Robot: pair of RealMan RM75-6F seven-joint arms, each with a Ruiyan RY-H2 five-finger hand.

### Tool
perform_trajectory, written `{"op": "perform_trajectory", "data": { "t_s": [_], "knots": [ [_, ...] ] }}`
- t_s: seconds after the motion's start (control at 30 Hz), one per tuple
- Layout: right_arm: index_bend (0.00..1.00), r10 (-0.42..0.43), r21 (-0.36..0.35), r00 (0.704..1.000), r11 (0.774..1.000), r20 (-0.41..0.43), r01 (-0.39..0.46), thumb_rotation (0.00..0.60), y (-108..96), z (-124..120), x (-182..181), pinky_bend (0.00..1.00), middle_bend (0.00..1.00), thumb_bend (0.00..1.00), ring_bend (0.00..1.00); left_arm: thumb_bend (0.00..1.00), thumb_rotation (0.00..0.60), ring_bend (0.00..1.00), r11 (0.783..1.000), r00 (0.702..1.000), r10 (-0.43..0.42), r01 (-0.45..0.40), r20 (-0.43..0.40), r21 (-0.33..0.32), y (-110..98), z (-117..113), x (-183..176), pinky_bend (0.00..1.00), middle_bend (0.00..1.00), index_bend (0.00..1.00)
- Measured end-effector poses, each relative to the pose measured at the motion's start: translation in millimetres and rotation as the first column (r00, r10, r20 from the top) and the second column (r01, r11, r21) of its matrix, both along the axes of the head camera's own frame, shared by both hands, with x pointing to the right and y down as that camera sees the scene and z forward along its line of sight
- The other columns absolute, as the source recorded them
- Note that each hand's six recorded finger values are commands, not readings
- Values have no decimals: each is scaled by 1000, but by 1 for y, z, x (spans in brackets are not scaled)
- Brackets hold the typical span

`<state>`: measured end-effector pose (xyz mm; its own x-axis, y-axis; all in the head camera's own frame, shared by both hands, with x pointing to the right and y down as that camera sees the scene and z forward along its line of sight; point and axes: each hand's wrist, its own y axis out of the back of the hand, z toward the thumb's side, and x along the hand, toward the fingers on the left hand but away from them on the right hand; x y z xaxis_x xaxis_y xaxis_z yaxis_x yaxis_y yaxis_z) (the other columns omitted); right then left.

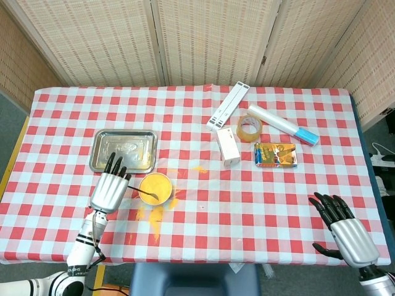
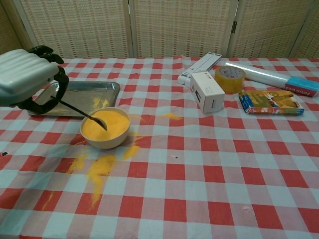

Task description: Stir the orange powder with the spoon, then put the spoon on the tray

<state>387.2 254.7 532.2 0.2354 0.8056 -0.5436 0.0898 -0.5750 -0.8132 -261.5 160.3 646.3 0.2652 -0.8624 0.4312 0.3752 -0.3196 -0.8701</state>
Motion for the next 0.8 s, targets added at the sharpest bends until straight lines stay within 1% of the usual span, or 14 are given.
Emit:
{"op": "perform_trajectory", "data": {
  "t_s": [0.4,0.6,0.8],
  "knots": [
    [0,8,5,1000,1000,-6,-8,600,-1,0,3,0,0,50,0,826,600,101,999,999,7,-5,48,-38,-1,28,0,0,361,822],
    [0,7,-1,1000,1000,-15,-7,600,-2,3,3,0,0,51,0,827,600,103,1000,999,-14,15,46,-19,-15,37,3,0,366,823],
    [0,19,3,999,1000,-26,-19,600,-4,4,5,0,0,50,0,825,600,104,999,998,-46,47,46,-17,-30,47,5,0,366,824]
  ]
}}
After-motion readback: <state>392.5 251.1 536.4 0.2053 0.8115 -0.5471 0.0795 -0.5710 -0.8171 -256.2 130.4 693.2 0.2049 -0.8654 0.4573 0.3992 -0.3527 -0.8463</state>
